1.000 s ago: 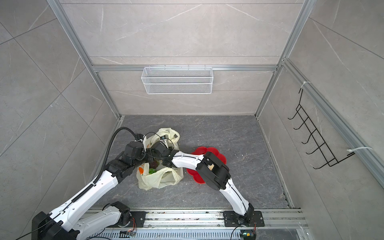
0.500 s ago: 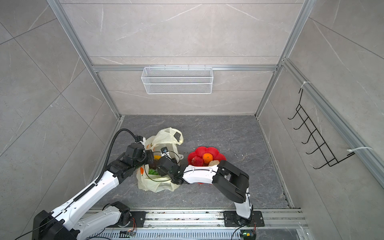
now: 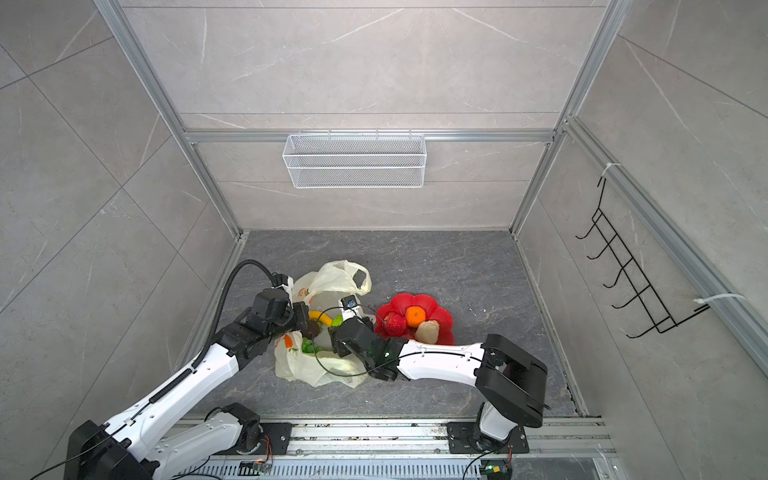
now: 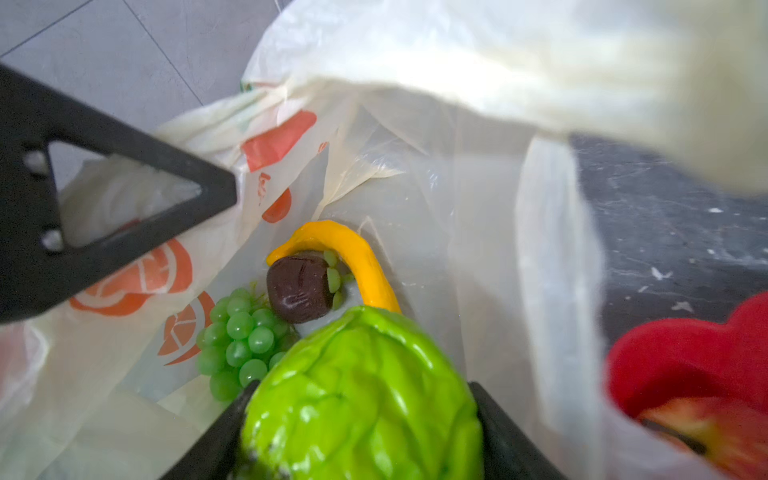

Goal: Take the fake fruits out of the plastic bag
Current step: 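Lift the custard apple out of the bag and carry it over the red plate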

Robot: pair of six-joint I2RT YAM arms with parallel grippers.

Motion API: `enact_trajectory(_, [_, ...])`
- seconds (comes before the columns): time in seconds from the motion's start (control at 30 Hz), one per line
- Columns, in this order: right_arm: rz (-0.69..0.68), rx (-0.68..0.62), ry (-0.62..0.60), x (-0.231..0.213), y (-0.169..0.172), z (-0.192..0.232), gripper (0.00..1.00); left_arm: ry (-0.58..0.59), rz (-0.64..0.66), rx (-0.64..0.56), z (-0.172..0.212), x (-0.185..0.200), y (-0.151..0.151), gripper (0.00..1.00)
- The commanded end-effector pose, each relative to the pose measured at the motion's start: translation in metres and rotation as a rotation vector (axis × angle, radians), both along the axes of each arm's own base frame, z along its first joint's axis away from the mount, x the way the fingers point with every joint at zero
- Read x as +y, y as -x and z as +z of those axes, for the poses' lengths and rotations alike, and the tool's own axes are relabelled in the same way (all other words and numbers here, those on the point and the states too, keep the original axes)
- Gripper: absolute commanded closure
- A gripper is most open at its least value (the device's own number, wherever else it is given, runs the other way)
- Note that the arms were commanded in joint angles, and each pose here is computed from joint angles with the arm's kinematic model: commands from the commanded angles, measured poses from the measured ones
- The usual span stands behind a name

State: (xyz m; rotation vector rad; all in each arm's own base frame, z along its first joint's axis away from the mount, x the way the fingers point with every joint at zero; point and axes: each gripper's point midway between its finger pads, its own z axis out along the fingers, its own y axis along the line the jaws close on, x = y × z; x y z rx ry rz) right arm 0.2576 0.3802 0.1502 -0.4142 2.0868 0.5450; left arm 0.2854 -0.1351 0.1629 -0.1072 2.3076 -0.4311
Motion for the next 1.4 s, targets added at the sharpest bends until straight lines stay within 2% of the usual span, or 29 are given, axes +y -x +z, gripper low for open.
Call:
enact_trajectory(0.0, [-0.082, -0.047, 0.043, -0.019, -0.010, 0.011, 0.47, 0.093, -0.107, -0.102, 0.023, -0.018, 0.004, 0.88])
enact_trajectory(0.07, [-0.095, -0.049, 0.058, -0.019, -0.014, 0.013, 0.47, 0.109, -0.164, -0.119, 0.027, -0.025, 0.009, 0.88])
enact_trajectory(0.13, [-0.103, -0.057, 0.058, -0.019, -0.016, 0.016, 0.47, 0.095, -0.169, -0.116, 0.025, -0.024, 0.011, 0.88])
enact_trajectory(0.27, [-0.102, -0.083, 0.052, -0.025, -0.015, 0.033, 0.48, 0.011, -0.066, -0.053, 0.010, -0.004, 0.006, 0.88])
enact_trajectory(0.37, [-0.109, -0.098, 0.063, -0.041, -0.010, 0.047, 0.48, -0.005, -0.044, -0.031, 0.003, -0.001, 0.005, 0.88])
enact_trajectory(0.63, [-0.245, -0.077, 0.273, -0.121, 0.005, 0.038, 0.49, -0.013, -0.027, -0.031, -0.004, 0.001, 0.002, 0.88])
enact_trajectory(0.83, [-0.297, -0.003, 0.363, -0.161, 0.022, 0.018, 0.49, -0.012, -0.029, -0.025, -0.006, -0.001, 0.001, 0.88])
enact_trajectory(0.97, [-0.293, 0.048, 0.392, -0.167, 0.030, 0.002, 0.50, -0.015, -0.027, -0.021, -0.008, 0.000, 0.002, 0.88])
enact_trajectory(1.37, [-0.266, 0.078, 0.477, -0.145, 0.022, -0.027, 0.48, -0.023, 0.001, -0.034, -0.003, 0.008, 0.006, 0.88])
